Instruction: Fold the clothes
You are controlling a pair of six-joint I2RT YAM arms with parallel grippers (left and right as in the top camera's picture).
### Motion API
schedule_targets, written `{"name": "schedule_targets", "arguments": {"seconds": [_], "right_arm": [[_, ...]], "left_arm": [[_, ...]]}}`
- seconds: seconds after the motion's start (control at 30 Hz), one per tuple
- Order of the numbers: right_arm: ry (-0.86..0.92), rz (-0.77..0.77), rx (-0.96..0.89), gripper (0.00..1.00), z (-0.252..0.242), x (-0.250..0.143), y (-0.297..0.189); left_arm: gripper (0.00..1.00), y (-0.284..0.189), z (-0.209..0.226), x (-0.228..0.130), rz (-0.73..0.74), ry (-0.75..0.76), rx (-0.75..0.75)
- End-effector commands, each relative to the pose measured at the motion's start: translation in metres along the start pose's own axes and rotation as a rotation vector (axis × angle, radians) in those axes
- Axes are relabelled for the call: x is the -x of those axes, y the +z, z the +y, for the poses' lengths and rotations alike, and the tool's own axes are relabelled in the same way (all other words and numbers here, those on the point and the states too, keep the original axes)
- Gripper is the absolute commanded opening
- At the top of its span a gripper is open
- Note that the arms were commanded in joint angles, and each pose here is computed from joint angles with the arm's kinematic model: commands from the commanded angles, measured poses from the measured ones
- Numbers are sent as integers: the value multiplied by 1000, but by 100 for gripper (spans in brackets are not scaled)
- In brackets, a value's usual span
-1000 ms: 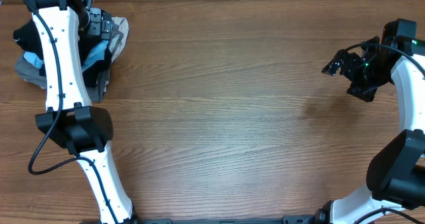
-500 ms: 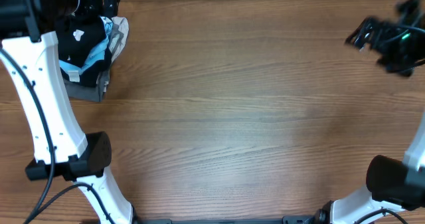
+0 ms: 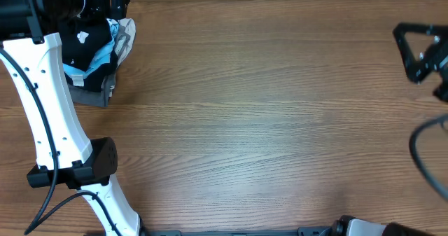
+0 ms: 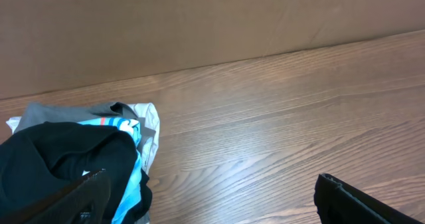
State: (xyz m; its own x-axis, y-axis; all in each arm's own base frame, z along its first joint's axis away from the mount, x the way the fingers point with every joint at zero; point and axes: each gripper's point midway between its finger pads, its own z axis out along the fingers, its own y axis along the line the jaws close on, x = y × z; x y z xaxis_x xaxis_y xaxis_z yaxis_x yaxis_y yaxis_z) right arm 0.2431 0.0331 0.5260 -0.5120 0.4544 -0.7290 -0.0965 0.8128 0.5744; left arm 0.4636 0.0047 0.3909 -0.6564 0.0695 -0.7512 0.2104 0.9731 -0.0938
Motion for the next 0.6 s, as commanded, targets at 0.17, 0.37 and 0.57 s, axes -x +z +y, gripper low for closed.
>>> {"name": "schedule_targets", "arguments": {"seconds": [0.17,0.37,0.57], "right_arm": [[5,-14,66,100,21,-8,-17],[-246,-53,-137,100,-13,-1,-13],[-381,-109,-234,100,-34,3,-1]], "left_arm": [[100,3,-2,-1,4,-13,-20],[100,3,-2,-1,4,-13,-20],[100,3,-2,-1,4,-13,-20]]}}
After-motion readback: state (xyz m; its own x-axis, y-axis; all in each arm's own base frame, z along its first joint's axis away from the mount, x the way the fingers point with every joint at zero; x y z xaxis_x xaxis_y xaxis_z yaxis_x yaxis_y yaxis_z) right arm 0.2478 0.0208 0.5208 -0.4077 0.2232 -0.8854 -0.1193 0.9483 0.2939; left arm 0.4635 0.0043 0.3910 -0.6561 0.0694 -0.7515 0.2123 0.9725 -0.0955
